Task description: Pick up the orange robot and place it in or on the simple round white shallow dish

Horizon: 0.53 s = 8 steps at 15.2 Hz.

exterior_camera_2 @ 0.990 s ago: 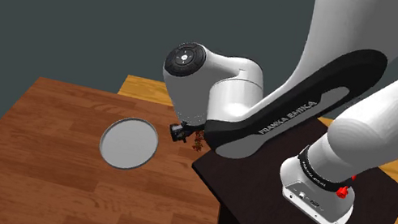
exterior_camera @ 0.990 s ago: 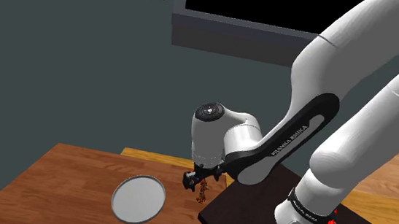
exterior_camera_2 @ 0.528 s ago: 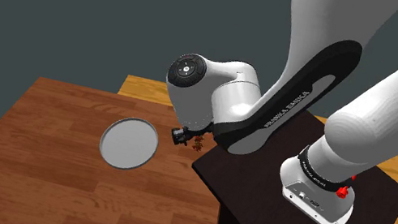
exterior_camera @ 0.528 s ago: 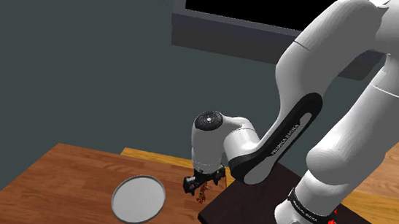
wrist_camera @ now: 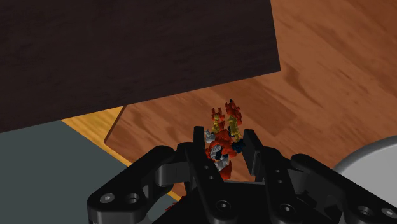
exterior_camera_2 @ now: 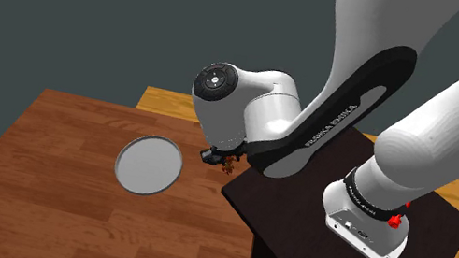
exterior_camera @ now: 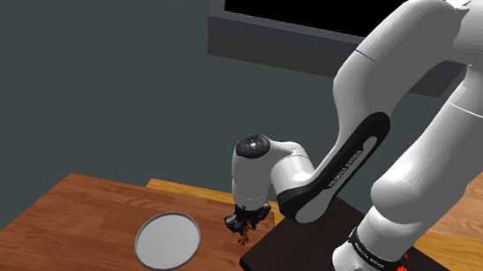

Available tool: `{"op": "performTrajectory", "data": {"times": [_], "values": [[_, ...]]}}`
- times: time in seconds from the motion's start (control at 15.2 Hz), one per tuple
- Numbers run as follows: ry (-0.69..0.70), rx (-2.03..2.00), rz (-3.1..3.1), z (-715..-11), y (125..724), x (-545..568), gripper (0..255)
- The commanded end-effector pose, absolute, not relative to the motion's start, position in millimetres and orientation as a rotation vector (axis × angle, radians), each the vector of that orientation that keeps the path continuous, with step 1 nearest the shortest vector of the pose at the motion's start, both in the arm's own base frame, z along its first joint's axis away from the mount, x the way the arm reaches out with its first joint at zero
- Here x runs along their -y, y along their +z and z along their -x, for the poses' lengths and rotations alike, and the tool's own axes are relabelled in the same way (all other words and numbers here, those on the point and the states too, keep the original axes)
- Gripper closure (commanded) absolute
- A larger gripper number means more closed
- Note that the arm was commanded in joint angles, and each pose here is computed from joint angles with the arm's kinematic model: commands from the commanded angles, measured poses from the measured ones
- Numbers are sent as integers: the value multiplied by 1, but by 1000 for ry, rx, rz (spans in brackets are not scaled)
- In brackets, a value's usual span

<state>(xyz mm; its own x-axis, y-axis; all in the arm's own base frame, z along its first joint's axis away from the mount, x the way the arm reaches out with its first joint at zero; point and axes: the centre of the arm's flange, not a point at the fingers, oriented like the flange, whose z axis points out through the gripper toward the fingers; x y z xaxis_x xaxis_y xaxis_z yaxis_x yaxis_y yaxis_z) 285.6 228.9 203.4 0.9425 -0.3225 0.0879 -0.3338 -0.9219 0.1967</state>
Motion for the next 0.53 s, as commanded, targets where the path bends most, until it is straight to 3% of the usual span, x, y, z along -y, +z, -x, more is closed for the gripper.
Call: {"op": "performTrajectory", "data": {"times": [0.0,0.46], "values": [[79,494,-2888,-286,203,-229,255],[79,494,-2888,-286,209,-229,255]]}}
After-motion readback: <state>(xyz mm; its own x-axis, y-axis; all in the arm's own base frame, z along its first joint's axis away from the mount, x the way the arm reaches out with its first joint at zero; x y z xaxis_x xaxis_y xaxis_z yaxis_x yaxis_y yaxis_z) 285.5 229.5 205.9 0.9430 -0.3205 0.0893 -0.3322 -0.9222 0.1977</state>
